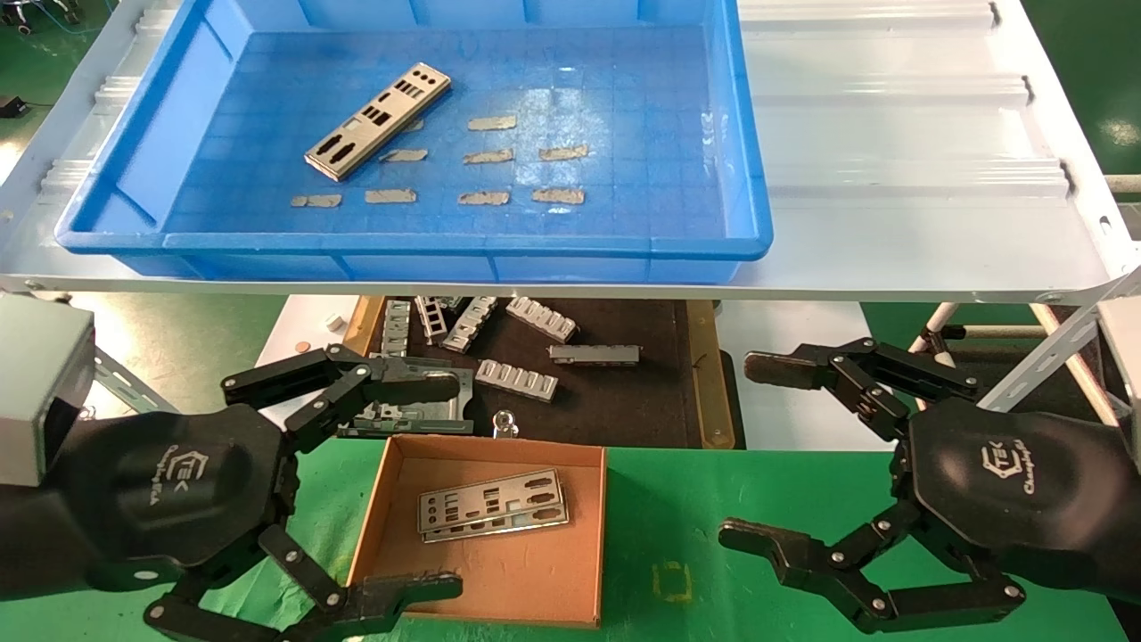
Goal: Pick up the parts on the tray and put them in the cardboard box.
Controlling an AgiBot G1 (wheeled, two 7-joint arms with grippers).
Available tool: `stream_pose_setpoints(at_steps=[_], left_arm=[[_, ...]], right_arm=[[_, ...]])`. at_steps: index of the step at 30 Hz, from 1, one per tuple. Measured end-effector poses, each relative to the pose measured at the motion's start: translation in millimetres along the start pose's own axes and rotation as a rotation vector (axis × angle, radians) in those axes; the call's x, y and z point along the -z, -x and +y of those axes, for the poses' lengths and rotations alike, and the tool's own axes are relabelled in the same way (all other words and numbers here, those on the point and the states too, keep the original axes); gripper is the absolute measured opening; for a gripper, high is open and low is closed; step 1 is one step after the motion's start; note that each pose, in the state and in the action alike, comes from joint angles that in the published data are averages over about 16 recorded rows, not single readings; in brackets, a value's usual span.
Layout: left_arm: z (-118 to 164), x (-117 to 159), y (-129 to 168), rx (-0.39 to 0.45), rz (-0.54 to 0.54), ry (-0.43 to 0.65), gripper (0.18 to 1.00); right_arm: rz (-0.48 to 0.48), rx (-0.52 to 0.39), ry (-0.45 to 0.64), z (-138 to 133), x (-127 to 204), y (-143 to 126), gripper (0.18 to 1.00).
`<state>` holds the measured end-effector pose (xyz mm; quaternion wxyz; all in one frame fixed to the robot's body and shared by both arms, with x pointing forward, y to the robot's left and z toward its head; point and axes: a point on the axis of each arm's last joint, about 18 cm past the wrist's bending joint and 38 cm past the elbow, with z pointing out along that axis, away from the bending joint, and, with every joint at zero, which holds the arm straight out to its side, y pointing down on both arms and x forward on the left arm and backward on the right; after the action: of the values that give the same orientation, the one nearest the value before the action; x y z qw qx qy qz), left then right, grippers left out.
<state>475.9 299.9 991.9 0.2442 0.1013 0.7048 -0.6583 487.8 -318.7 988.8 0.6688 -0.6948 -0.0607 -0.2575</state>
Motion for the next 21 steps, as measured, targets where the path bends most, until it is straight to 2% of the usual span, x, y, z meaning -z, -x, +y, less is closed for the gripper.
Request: stream_pose_setpoints(at_steps=[21], left_arm=[[0.0, 0.0, 0.0, 0.0, 0.0, 0.0, 1.001]], right_arm=[[0.0, 0.0, 0.0, 0.0, 0.0, 0.0, 1.001]])
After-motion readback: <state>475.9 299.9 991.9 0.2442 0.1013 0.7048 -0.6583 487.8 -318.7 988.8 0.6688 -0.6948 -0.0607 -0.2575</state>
